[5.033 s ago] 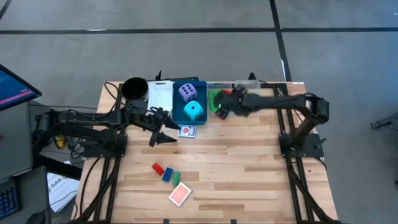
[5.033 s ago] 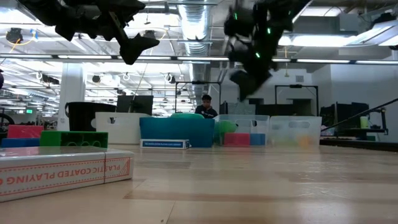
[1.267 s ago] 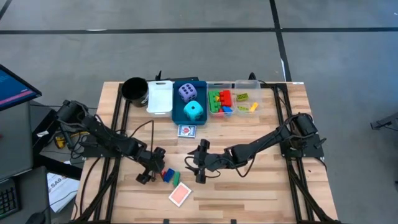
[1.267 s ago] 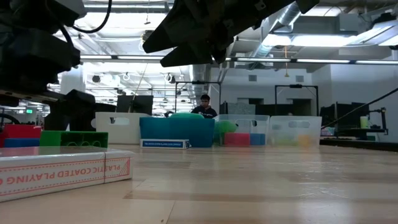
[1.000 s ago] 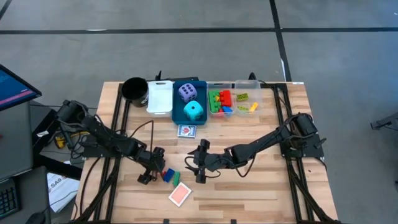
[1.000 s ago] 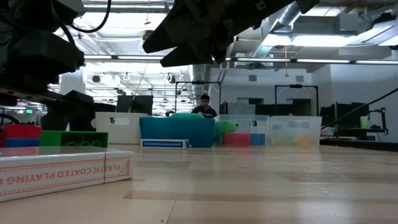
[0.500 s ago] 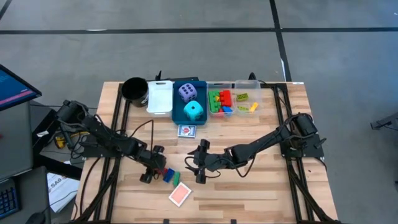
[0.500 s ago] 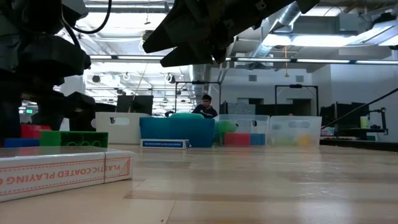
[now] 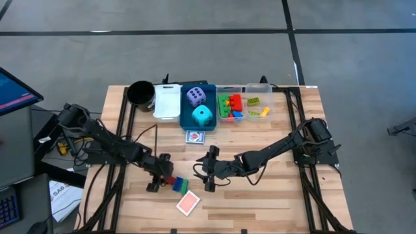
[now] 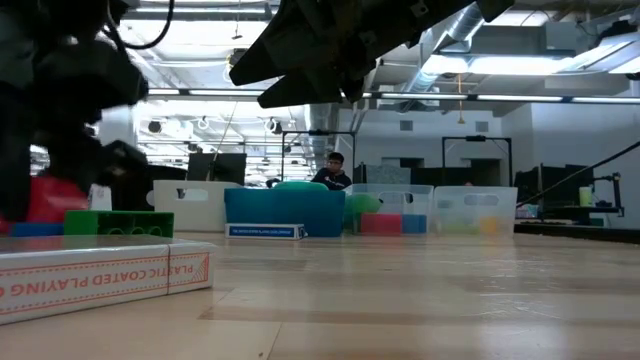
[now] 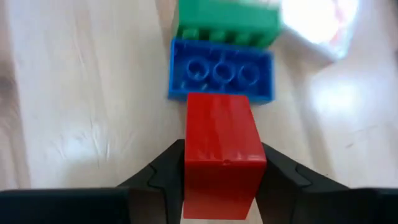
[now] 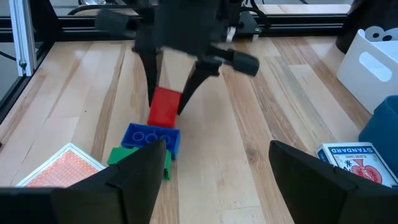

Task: Pick & Place Toys
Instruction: Put the orange triangle blocks into the right transparent bin

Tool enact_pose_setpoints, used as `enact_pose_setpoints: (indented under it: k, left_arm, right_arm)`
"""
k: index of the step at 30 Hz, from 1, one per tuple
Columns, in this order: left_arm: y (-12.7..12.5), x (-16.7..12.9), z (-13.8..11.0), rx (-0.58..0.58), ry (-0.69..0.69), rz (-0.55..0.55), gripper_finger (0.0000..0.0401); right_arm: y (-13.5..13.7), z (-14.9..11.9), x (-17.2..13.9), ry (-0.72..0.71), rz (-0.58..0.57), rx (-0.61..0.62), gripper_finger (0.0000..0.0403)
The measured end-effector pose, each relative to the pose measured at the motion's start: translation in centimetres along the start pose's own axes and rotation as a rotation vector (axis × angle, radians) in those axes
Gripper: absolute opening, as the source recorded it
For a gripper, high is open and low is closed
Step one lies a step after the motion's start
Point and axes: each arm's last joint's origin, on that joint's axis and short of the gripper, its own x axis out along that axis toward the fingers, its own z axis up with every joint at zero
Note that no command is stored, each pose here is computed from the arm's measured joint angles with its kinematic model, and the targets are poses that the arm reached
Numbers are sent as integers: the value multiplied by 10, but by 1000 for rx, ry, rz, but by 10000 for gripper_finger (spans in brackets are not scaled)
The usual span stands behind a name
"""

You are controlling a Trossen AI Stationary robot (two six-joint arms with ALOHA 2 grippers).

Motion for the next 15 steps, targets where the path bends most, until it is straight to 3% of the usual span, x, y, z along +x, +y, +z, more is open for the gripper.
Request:
enact_pose_setpoints:
  k: [10, 15]
  left_arm:
    - [23, -68, 21, -107, -363, 46, 136]
    - [38, -86, 24, -208, -465, 38, 136]
  right_arm:
    - [0, 4, 0, -37, 0, -81, 282]
    - [1, 10, -1, -104, -25, -183, 282]
